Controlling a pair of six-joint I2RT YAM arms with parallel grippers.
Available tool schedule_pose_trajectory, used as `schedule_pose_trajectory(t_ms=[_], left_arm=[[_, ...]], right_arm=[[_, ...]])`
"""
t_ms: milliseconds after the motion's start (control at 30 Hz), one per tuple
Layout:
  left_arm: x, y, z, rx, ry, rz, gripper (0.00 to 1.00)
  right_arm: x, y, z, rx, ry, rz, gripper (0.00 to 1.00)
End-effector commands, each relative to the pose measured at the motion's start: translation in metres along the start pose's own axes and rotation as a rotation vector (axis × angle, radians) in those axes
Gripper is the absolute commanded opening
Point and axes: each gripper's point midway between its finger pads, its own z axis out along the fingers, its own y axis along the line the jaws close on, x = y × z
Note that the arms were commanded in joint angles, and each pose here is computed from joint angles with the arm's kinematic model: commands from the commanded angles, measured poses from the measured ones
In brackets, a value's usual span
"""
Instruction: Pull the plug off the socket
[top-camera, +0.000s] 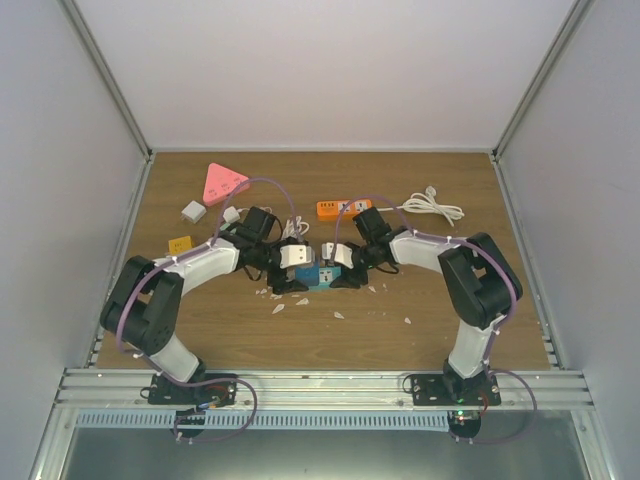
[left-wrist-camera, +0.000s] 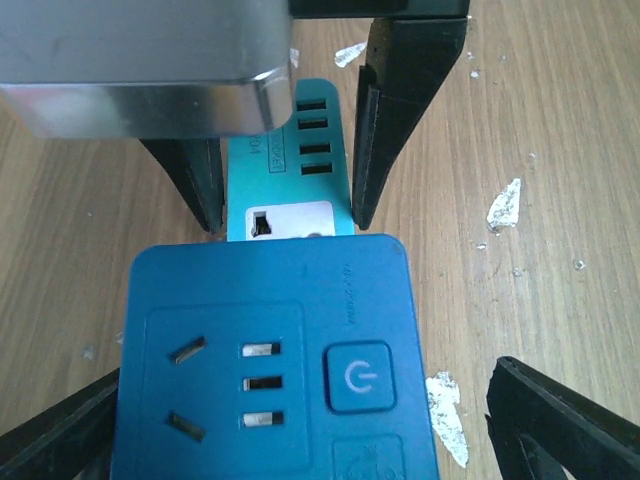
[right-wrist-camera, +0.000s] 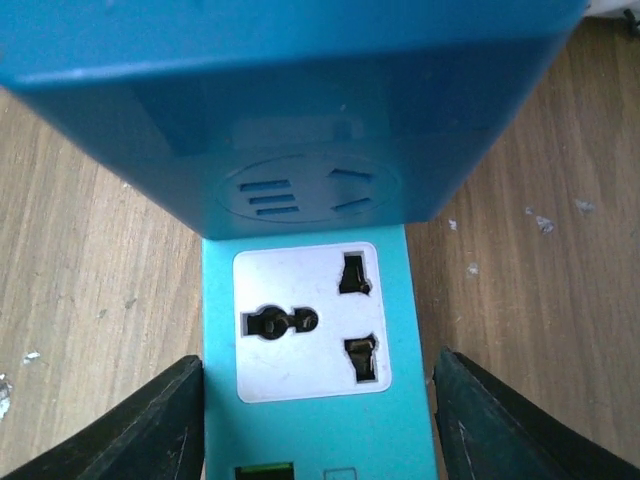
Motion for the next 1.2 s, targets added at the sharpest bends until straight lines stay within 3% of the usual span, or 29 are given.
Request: schedule_pose_trajectory(t_ms=[0, 200, 400, 667, 1167], left_arm=[[0.000, 0.007, 0.012, -0.029, 0.003, 0.033, 0.86], [-0.002, 0.003, 0.012, -0.014, -0.015, 0.027, 0.63], [-0.020, 0.003, 0.004, 0.003, -0.085, -0.015, 0.48], [-0.043, 0.007, -0.011, 0.074, -0.190, -0.096, 0.40], [-0.033, -0.004, -0.011, -0.062, -0.143, 0.118, 0.34]], right_arm=[[0.001, 0.007, 0.004, -0.018, 0.018, -0.016, 0.61], [0.016, 0.013, 0.007, -0.016, 0.065, -0.007, 0.47], [0.023, 0.014, 0.009, -0.011, 0.082, -0.003, 0.32], [0.028, 0.013, 0.010, 0.002, 0.097, -0.003, 0.24], [0.031, 0.012, 0.014, -0.013, 0.115, 0.035, 0.15]])
